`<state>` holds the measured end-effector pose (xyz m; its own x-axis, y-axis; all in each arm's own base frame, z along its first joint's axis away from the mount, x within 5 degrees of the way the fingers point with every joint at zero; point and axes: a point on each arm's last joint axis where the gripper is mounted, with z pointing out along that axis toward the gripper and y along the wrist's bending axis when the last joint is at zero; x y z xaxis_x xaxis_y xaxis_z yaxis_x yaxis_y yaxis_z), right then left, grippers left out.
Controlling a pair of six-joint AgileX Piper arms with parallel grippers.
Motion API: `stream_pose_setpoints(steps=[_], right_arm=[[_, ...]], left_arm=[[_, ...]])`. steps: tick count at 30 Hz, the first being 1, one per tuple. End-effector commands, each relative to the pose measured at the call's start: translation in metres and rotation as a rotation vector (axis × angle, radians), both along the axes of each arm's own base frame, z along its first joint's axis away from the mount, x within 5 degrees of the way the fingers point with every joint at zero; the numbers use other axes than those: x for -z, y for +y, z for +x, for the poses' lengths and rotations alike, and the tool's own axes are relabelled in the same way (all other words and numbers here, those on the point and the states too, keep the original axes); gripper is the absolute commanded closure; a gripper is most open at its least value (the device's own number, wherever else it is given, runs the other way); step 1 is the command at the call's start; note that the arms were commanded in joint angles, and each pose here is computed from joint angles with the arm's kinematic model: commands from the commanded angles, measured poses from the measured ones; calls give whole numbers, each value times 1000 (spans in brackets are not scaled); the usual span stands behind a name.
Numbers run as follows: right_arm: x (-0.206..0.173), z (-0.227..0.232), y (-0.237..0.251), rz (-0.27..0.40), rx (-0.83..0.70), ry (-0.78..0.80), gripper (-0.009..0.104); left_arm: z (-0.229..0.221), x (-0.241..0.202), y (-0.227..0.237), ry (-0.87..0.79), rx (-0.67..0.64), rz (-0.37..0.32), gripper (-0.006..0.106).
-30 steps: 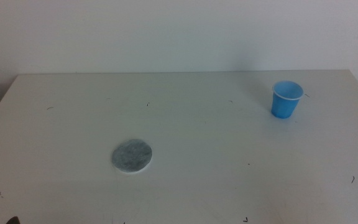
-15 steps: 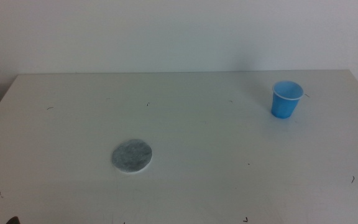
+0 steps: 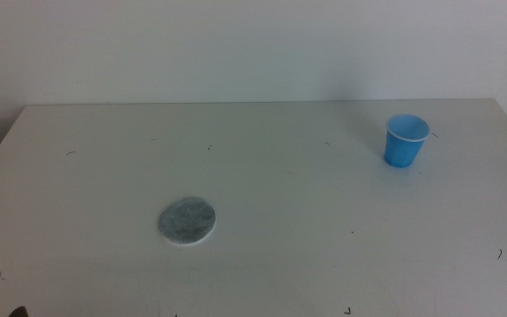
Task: Place an empty cup on a cup mat.
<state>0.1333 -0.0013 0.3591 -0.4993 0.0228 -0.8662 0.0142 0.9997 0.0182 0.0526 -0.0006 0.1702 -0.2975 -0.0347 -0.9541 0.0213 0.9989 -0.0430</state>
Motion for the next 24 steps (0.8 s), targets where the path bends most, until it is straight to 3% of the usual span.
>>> stream_pose_setpoints(steps=[1,8,13,24], right_arm=[[-29,18,1,18,-6,-61,24],[-58,79,4,73,-26,98,24],[-76,124,5,73,-38,231,24],[-84,219,4,106,-16,302,24]], left_arm=[[1,-8,-1,-85,4,-8,-5],[1,-8,-1,-85,4,-8,-5],[1,-8,-1,-85,4,-8,-5],[1,-8,-1,-85,4,-8,-5]])
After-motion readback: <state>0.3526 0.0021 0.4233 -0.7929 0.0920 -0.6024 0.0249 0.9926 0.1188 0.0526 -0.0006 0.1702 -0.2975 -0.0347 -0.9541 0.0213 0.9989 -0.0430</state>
